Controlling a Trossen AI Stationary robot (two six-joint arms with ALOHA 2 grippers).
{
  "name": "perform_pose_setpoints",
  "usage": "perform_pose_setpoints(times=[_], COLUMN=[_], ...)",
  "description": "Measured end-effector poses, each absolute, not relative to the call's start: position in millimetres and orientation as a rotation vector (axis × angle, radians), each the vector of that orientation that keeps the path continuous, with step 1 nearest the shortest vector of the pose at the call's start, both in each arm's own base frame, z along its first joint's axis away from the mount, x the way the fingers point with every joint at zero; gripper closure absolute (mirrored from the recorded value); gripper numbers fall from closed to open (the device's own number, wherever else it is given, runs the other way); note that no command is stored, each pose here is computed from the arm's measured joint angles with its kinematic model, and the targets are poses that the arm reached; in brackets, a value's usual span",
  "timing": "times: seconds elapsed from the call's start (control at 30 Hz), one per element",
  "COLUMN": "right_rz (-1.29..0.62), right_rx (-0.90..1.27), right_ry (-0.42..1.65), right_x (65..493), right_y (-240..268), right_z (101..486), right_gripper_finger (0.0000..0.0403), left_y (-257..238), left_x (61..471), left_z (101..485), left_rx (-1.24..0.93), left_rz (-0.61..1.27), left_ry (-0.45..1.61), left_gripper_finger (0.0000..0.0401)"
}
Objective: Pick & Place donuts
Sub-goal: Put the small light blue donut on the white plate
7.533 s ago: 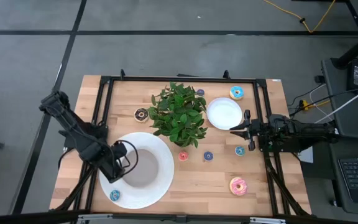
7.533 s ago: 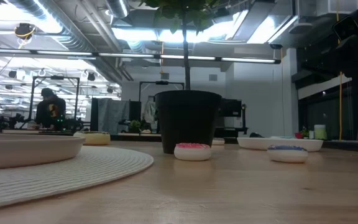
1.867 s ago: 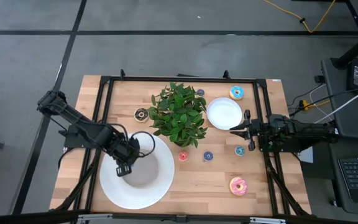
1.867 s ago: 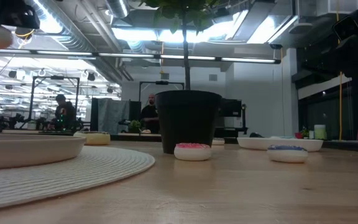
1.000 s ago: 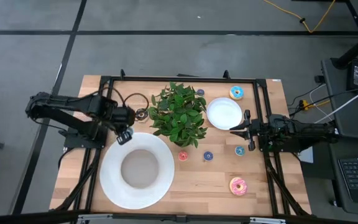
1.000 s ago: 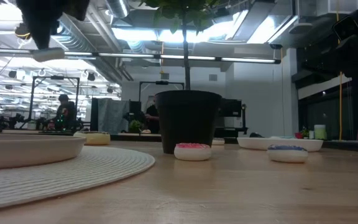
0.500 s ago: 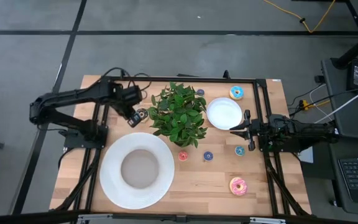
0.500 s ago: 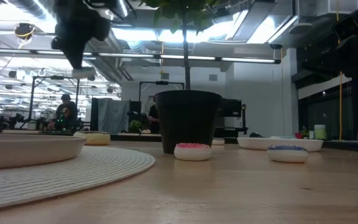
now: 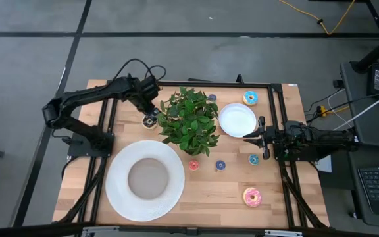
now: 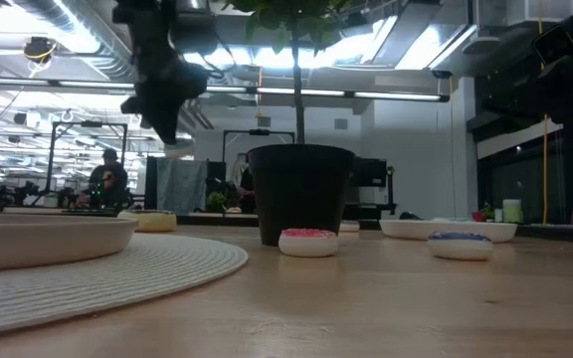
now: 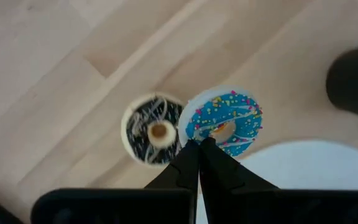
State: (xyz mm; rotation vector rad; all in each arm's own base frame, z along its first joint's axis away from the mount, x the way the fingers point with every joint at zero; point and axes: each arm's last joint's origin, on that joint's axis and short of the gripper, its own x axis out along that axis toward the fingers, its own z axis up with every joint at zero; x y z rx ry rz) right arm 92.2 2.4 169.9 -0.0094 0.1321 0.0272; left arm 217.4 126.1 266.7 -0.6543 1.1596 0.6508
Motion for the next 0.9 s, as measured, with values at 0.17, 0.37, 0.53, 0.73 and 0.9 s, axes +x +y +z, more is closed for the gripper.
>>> perform_pose_setpoints(times=[0.17, 0.37, 0.53, 0.73, 0.9], right_rz=[0.027, 0.027, 0.027, 0.027, 0.028], right_rx=[-0.009, -0.009, -0.01, -0.01, -0.009], right_ry=[0.132, 0.132, 0.132, 0.132, 0.132], right_x=[92.2, 92.2, 92.2, 92.2, 92.2], right_y=[2.4, 2.4, 2.4, 2.4, 2.4], right_z=[170.0, 169.9, 170.0, 169.9, 169.9], right_gripper_finger=[0.034, 0.034, 0.034, 0.034, 0.034], left_y=[142.9, 165.2, 183.6, 204.4, 218.3], left_x=[225.6, 240.3, 262.4, 292.4, 317.6], left_z=[256.9, 256.9, 265.0, 275.9, 280.4], left_rx=[-0.687, -0.705, -0.686, -0.652, -0.616], left_rz=[0.666, 0.701, 0.701, 0.681, 0.652], left_ry=[1.124, 1.115, 1.088, 1.054, 1.034], left_gripper_finger=[0.0399, 0.0399, 0.0399, 0.0399, 0.0399])
